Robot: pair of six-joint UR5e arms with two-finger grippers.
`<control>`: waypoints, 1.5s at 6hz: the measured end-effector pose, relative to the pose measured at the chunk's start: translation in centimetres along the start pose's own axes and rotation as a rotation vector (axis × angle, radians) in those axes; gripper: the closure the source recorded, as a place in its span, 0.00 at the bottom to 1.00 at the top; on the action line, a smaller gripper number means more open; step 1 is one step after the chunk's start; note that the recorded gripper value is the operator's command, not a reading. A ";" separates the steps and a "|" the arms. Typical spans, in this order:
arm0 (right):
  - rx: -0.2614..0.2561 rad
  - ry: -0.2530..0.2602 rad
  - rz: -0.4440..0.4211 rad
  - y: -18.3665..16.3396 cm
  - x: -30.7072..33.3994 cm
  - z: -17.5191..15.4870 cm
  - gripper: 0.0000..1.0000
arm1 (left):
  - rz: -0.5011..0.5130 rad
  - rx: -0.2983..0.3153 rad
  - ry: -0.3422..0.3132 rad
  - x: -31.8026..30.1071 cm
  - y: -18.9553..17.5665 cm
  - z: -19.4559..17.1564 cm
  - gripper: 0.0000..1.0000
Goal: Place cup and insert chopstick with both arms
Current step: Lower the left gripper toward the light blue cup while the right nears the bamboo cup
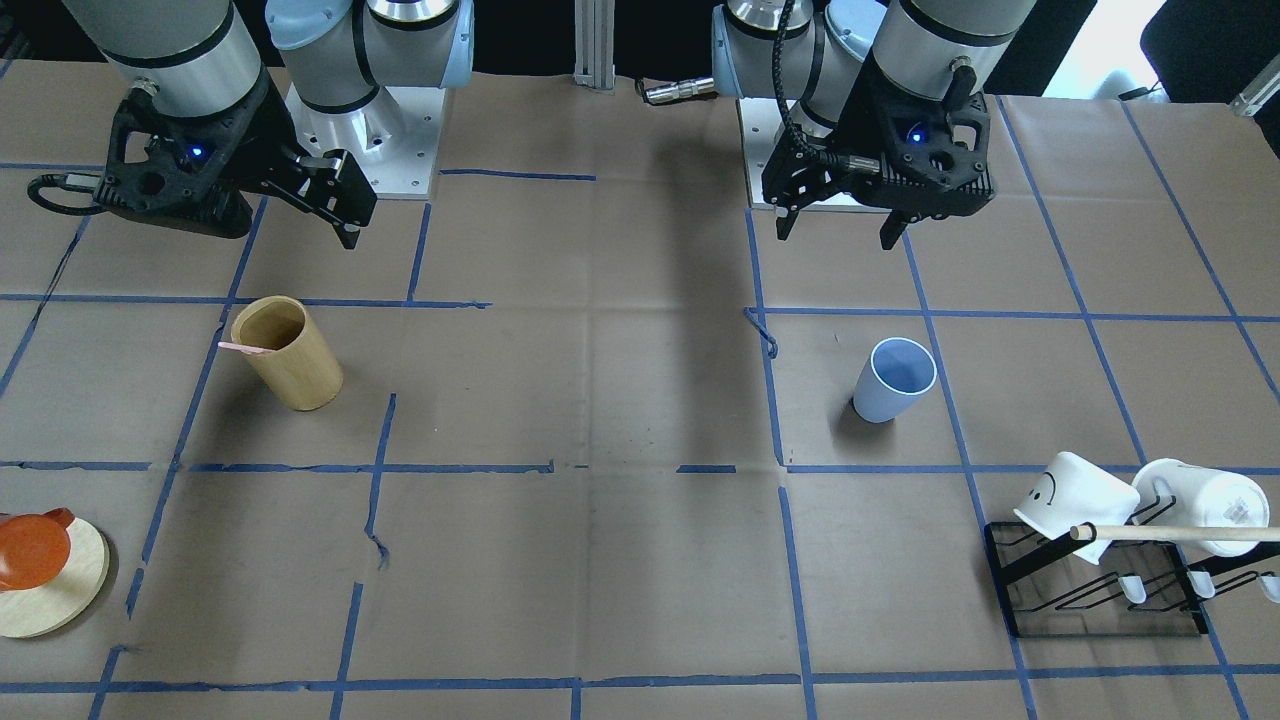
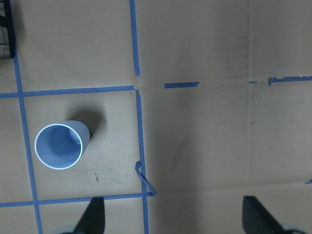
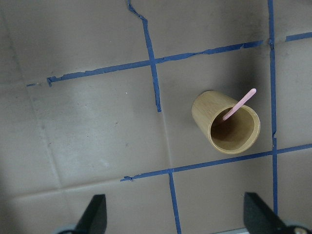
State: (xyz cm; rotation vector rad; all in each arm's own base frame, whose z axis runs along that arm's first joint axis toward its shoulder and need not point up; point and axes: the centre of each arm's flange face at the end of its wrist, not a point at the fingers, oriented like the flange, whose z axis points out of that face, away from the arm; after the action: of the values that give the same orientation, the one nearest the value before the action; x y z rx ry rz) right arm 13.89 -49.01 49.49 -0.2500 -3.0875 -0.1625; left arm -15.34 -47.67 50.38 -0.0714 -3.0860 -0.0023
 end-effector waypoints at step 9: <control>0.022 -0.006 -0.008 -0.3 0.1 -0.6 0.00 | -0.004 -0.065 0.000 -6.8 -0.7 3.8 0.02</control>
State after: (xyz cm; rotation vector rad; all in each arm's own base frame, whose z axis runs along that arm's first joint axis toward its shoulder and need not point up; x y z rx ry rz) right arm 13.78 -49.33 50.04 -0.2373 -3.0949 -0.1287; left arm -8.78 -48.64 46.22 -0.0678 -3.0860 -0.1033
